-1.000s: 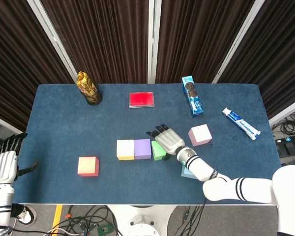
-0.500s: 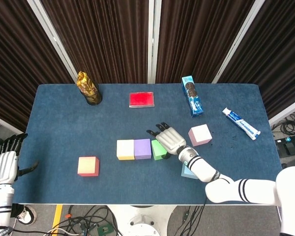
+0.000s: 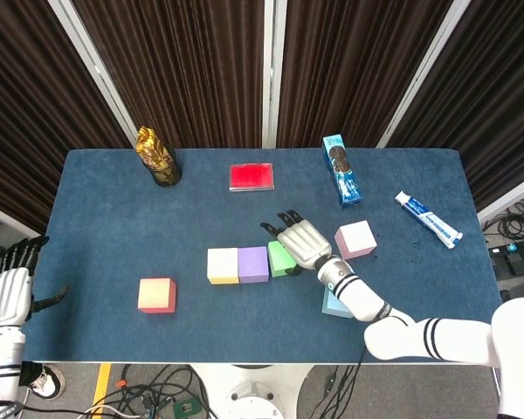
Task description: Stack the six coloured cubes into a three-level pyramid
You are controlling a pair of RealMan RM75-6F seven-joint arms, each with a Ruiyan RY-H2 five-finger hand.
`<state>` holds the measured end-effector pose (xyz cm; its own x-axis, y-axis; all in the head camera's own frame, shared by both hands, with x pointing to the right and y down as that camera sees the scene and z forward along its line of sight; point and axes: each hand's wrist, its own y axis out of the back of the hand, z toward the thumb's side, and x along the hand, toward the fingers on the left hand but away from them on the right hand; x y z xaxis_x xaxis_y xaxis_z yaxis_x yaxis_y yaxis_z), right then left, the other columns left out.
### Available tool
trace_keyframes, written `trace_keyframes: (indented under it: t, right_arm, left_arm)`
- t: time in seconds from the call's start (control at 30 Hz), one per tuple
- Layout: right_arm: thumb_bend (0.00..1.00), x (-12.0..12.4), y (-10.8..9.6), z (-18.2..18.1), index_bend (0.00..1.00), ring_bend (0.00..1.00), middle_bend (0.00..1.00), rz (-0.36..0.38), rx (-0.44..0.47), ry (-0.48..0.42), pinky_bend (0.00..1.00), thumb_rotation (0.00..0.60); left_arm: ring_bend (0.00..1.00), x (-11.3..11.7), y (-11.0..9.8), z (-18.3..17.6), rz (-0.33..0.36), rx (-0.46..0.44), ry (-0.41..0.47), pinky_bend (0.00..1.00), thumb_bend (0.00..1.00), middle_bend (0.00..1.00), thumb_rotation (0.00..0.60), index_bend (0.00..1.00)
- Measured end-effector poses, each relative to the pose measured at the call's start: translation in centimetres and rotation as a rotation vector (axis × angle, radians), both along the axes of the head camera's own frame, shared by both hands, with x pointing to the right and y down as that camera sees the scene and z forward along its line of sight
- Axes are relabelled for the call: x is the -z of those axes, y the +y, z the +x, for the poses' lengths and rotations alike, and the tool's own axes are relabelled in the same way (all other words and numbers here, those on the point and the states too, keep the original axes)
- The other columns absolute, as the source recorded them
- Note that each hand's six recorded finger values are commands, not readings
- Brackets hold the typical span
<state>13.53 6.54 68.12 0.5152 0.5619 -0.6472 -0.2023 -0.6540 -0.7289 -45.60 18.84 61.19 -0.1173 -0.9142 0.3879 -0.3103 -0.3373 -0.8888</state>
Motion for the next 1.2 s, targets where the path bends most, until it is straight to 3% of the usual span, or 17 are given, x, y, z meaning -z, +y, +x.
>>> trace_keyframes:
  t: [1.0, 1.2]
  right_arm:
    - [0.15, -0.8, 0.7, -1.1, 0.0, 0.0, 0.48, -0.036, -0.006, -0.02, 0.0, 0.6]
    - [0.11, -1.0, 0.7, -1.1, 0.0, 0.0, 0.27, -0.044, -0.014, -0.022, 0.0, 0.6]
  left_arm:
    - [0.0, -0.5, 0.4, -0.5, -0.022, 0.004, -0.005, 0.04, 0.22, 0.09, 0.6, 0.11]
    - [0.0, -0.5, 0.4, -0.5, -0.023, 0.004, -0.005, 0.04, 0.22, 0.08, 0.6, 0.11]
